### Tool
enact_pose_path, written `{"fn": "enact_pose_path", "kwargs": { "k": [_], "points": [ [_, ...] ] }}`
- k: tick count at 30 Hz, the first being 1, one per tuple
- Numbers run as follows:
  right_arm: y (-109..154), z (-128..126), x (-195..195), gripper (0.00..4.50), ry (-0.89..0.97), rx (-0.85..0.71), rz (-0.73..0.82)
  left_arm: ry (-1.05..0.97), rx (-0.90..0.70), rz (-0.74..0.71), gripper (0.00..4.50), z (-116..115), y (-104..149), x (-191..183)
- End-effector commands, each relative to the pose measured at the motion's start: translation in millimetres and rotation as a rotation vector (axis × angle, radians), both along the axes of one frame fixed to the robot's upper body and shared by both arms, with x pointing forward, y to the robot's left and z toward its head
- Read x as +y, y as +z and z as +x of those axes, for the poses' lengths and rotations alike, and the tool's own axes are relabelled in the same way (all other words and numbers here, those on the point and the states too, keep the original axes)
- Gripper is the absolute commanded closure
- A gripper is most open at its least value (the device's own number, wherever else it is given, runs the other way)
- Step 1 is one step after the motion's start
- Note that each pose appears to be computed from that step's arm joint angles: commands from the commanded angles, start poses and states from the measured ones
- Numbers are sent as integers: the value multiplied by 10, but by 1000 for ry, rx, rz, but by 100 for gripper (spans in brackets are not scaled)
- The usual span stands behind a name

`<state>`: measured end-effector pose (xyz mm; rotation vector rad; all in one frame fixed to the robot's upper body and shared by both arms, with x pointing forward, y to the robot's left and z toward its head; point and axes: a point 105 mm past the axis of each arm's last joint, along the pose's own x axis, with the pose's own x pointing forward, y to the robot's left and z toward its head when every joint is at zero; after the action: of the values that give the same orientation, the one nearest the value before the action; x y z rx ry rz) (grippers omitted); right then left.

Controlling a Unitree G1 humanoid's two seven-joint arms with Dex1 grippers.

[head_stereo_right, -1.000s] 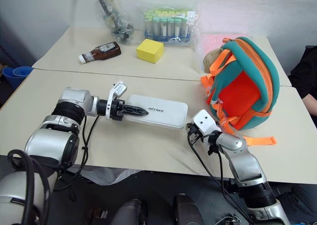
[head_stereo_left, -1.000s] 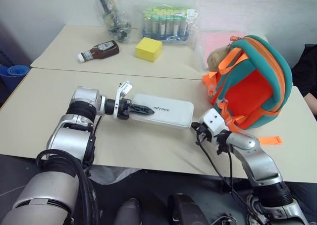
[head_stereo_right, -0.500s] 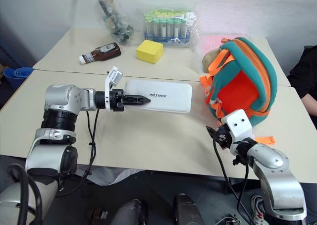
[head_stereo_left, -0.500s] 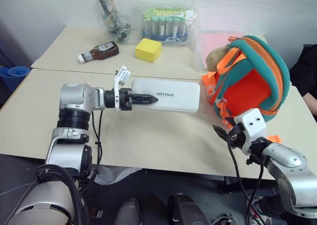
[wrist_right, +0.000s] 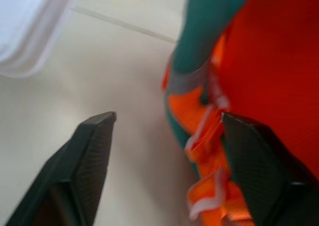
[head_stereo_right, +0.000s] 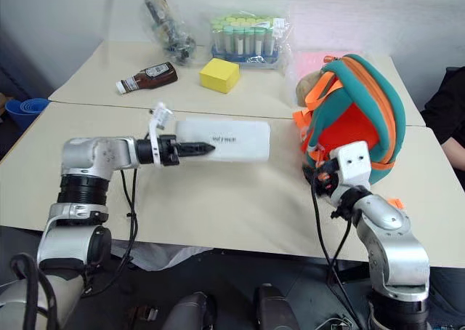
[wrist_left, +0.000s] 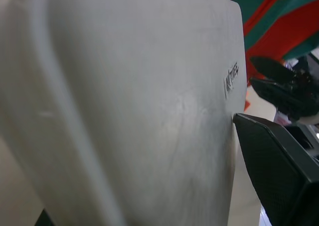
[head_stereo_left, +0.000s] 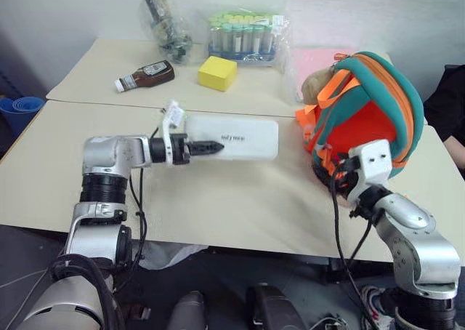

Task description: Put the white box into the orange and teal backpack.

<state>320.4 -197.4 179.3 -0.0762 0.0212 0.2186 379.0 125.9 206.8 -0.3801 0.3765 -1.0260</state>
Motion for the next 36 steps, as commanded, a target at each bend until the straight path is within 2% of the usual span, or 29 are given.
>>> {"fn": "enact_pose_path", "kwargs": {
  "k": [1, 5, 11, 14, 23, 25, 28, 30, 31, 36],
  "points": [
    [180, 105, -84, 2, -83, -45, 97, 45, -165, -41, 139, -79, 344, 114],
    [249, 344, -99, 2, -137, -38, 206, 91, -221, -40, 139, -133, 405, 177],
    [358, 814, 82, 2, -95, -49, 309, 157, -303, -18, 139, -132, 520, 259],
    [380, 907, 46, 62, -101, -77, 292, 187, -314, -16, 139, -118, 538, 302],
    [482, 836, 161, 373, 47, -150, 223, 248, -327, -8, 139, -118, 544, 443],
    [495, 759, 251, 444, 138, -156, 192, 254, -335, -6, 139, -108, 561, 462],
    [544, 485, 491, 448, 397, -144, 156, 260, -354, -12, 139, -85, 633, 493],
    [599, 127, 652, 448, 640, -117, 121, 254, -374, -14, 139, -72, 693, 520],
    [610, 18, 685, 448, 705, -103, 113, 251, -380, -13, 139, -69, 707, 527],
    [841, -805, 626, 448, 1125, 23, 76, 200, -462, -26, 139, -60, 917, 547]
  ]
}}
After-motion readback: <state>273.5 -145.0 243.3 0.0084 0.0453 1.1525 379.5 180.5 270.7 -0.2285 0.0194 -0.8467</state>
